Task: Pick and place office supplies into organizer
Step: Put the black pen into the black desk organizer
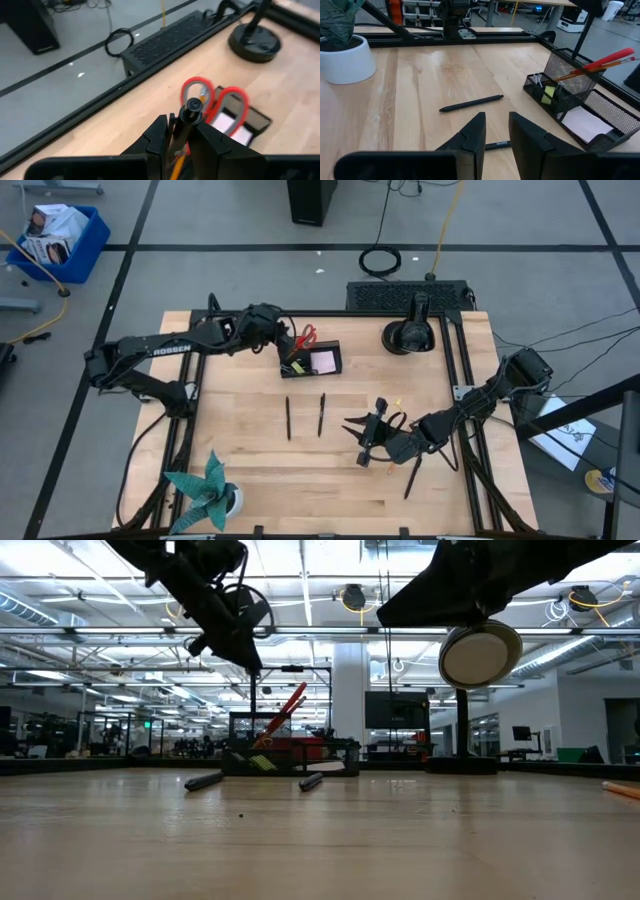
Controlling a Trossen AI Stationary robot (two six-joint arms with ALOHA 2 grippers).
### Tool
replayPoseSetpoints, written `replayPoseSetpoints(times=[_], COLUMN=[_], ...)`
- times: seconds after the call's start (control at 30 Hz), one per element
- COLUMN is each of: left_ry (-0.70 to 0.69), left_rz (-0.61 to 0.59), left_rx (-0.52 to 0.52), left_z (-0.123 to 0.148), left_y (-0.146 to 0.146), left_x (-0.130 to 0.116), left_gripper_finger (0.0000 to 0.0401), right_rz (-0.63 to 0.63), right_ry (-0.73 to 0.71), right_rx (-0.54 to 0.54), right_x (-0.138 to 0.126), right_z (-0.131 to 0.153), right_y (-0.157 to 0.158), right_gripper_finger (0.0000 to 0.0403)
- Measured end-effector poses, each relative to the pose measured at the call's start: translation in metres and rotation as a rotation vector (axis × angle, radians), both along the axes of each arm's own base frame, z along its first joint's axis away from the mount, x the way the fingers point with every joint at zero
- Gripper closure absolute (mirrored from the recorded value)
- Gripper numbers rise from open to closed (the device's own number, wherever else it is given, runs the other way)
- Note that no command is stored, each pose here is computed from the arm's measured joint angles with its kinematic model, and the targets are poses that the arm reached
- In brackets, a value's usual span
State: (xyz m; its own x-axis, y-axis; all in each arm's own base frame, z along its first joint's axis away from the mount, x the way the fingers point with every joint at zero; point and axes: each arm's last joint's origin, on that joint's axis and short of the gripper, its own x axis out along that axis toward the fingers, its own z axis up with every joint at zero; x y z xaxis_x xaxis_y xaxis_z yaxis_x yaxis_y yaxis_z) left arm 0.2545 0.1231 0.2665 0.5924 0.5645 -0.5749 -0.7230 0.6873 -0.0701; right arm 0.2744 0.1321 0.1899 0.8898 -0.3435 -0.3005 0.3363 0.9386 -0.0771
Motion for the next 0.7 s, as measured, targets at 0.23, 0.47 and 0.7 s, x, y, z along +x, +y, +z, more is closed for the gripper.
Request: replayPoseSetpoints(times=[0.23, 0.47, 0.7], left_ry=[0.046, 0.115, 0.154], left_rz=[0.000, 0.003, -0.045], left_rx=[-0.001, -0.045, -0.121], left_z=[-0.011, -0.033, -0.052], left_y=[0.003, 0.007, 0.009], left_x=[0.006, 0.016, 0.024], left_gripper_finger=[0.0336, 0.0336, 0.0336], right_rz=[0.000, 0.000, 0.000], right_ry=[-0.001, 0.001, 0.002], right_rx=[0.000, -0.001, -0.001], right_x=[0.000, 0.000, 0.000], right_z=[0.000, 0.000, 0.000], right_y=[0.000, 0.000, 0.000], right_gripper_finger=[0.0328, 0.0328, 0.0328])
